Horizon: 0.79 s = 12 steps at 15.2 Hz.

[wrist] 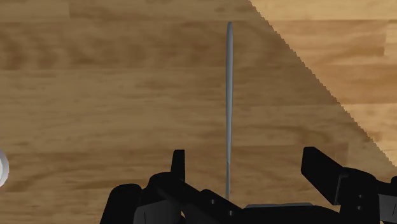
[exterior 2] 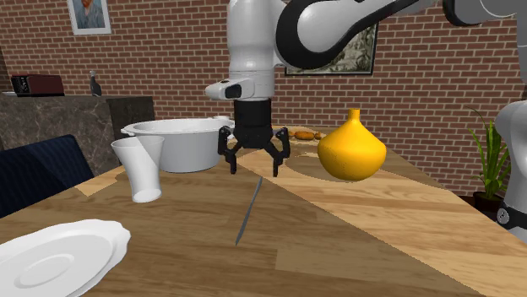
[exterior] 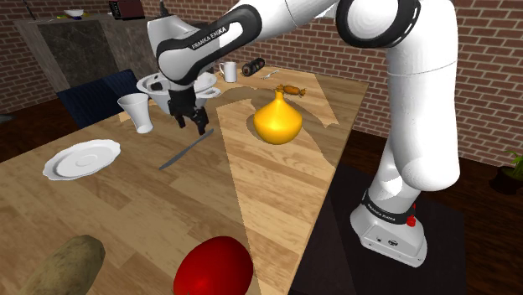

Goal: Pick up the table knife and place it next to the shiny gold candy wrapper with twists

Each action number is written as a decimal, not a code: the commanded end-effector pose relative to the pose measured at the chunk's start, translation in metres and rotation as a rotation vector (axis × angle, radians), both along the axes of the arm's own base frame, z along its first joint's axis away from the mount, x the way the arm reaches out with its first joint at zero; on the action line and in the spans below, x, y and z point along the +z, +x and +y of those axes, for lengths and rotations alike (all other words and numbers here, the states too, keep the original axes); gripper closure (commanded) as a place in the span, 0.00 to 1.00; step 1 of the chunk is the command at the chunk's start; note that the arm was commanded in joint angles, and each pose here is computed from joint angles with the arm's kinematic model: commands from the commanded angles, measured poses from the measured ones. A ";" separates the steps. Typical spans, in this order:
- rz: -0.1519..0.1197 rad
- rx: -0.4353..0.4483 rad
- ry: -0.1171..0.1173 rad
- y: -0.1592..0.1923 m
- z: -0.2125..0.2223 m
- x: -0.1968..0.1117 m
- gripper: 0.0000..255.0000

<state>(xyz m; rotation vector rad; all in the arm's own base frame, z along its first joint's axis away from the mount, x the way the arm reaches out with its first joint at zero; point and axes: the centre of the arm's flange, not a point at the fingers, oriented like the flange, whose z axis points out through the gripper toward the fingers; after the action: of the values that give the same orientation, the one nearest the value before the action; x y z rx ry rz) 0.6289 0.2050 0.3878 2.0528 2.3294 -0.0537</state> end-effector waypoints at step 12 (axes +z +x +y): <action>0.001 0.014 -0.002 0.000 0.002 -0.040 0.00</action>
<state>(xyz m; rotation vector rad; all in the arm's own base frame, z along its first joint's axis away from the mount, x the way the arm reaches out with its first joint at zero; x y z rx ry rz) 0.6291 0.2066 0.3481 2.0362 2.3426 -0.0567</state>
